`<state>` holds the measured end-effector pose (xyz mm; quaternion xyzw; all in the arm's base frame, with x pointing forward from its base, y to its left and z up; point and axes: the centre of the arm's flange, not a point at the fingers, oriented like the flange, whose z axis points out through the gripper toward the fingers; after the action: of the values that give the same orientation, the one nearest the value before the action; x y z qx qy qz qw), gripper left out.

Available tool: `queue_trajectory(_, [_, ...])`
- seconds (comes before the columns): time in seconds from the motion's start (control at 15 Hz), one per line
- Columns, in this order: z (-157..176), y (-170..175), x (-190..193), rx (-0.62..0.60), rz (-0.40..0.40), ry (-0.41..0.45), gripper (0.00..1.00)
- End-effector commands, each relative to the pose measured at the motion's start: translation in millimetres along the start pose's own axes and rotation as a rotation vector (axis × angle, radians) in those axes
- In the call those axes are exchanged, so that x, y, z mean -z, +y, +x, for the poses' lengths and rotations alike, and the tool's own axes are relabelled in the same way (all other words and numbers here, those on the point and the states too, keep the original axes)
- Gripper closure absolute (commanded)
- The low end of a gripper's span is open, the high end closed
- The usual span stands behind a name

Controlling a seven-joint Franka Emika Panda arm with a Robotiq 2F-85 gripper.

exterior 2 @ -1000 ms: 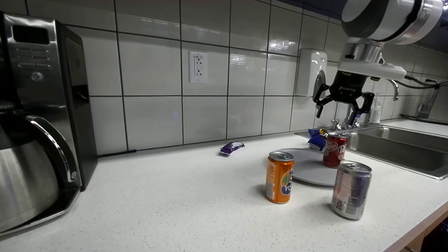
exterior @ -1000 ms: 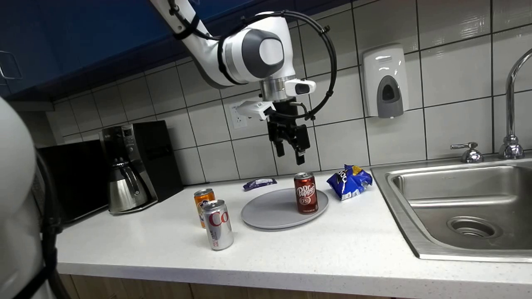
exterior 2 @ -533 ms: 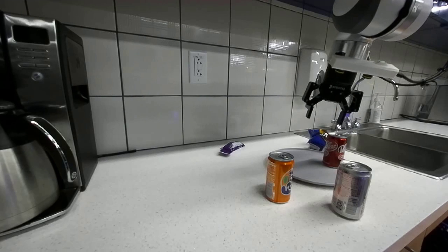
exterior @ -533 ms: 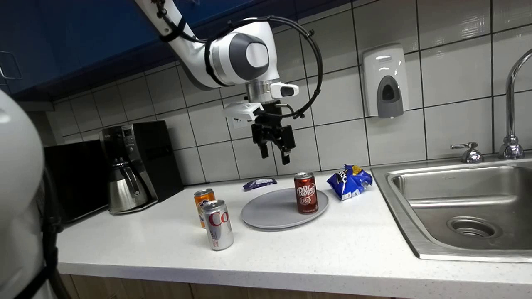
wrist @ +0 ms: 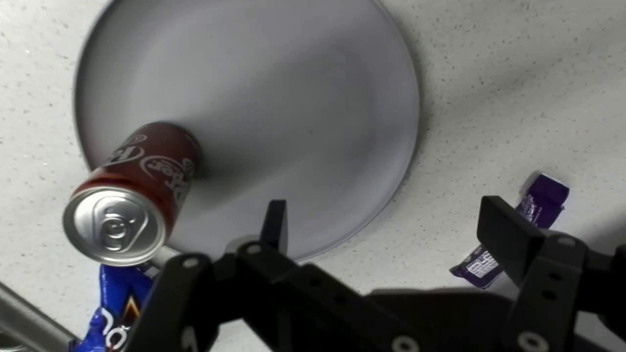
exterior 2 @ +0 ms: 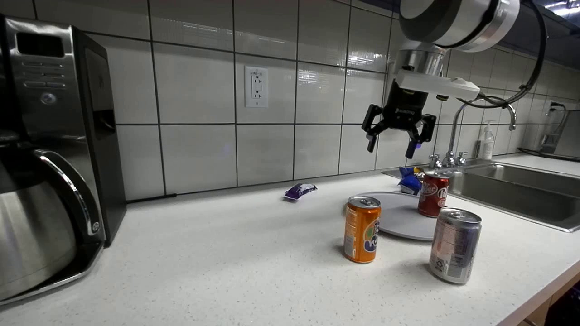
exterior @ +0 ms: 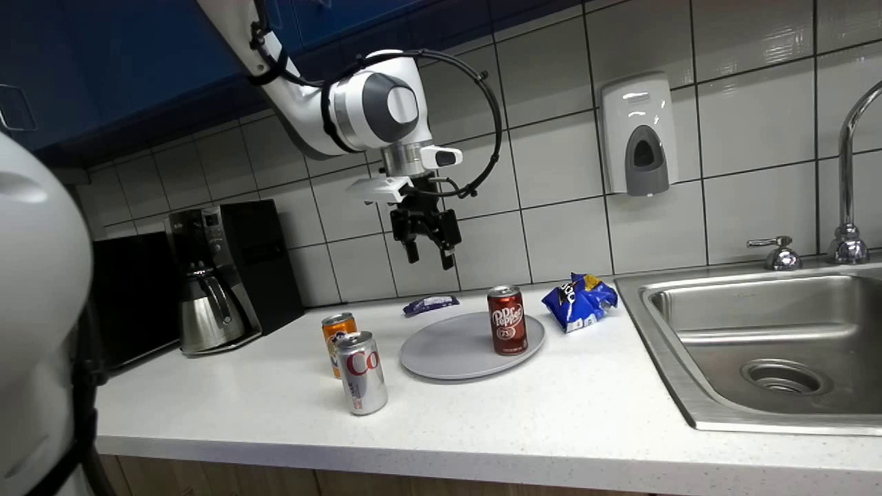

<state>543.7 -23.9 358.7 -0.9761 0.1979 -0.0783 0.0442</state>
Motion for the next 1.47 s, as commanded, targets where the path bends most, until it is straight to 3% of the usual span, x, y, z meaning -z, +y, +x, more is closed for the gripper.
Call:
queue_trajectory(0.0, [13.3, -34.0, -0.6, 0.026, -0.008, 0.000, 0.00])
queue_trajectory(0.53, [13.8, -96.1, -10.5, 0.156, 0.024, -0.011, 0.00])
queue_trajectory(0.87, [4.8, -129.3, -20.5, 0.242, 0.026, -0.066, 0.00])
queue_trajectory(1.4, [-18.6, -138.1, -28.4, 0.286, 0.010, -0.151, 0.00])
